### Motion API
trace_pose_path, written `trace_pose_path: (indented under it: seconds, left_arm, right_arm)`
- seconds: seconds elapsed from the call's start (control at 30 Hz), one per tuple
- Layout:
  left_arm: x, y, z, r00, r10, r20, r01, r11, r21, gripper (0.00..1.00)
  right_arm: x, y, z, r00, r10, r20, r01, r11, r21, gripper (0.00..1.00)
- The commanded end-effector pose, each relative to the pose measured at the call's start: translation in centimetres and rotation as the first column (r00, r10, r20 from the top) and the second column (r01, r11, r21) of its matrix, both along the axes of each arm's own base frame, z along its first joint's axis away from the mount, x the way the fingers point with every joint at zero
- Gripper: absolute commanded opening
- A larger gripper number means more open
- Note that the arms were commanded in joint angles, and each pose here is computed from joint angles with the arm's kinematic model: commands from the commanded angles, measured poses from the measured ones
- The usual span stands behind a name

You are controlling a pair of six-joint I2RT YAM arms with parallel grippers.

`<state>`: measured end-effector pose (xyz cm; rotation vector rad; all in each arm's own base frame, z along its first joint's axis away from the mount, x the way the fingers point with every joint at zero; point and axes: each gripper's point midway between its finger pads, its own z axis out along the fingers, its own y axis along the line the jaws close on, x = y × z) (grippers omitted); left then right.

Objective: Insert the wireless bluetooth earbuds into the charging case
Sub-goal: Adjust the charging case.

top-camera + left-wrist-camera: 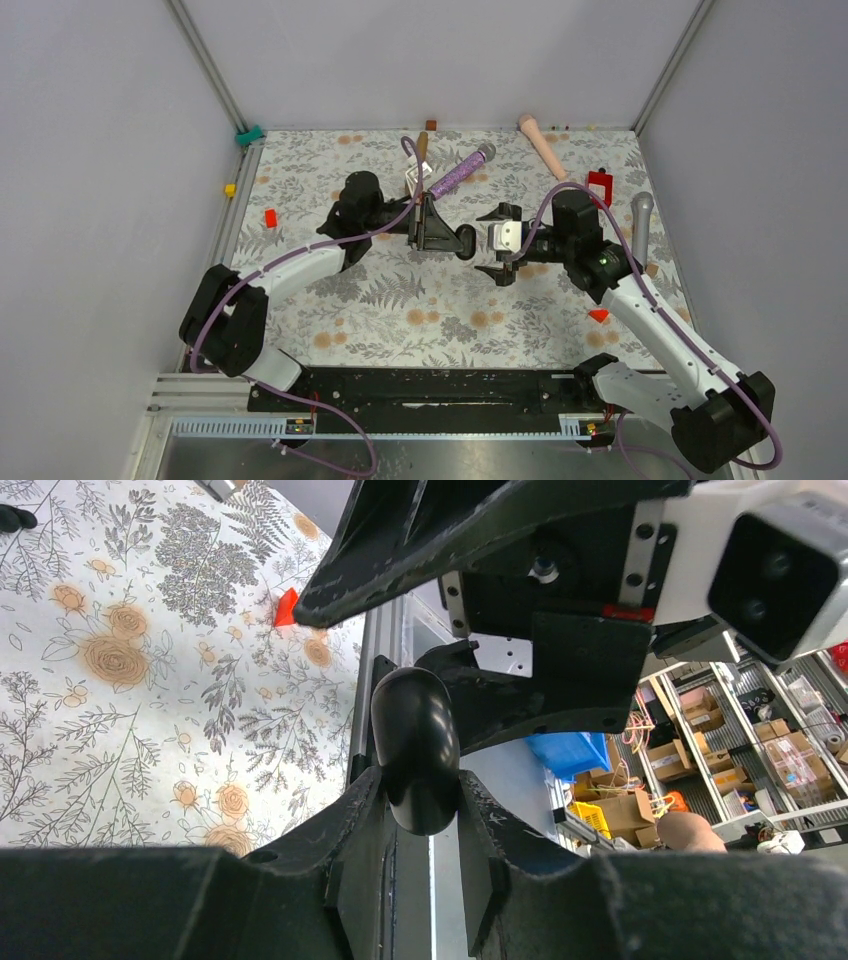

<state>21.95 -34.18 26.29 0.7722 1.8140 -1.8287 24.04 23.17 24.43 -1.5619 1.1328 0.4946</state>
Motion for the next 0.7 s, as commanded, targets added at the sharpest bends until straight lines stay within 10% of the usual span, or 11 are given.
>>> trace_pose_path:
  seconds: [0.0,0.67]
  left_arm:
    - [0.1,-0.2,1.9,0.999,-0.023,0.050,0.025,0.999,-0.036,0.00]
    - [0.3,-1.1,0.1,0.999,-0.040,0.002,0.040,0.999,-0.005,0.00]
  right_arm:
    - [-0.4,0.7,0.9,0.997,0.041,0.061,-0.045,0.998,0.053,1.00]
    - [-1.0,1.8,0.6,0.996,0.065,0.053,-0.067,0.997,0.048,0.99]
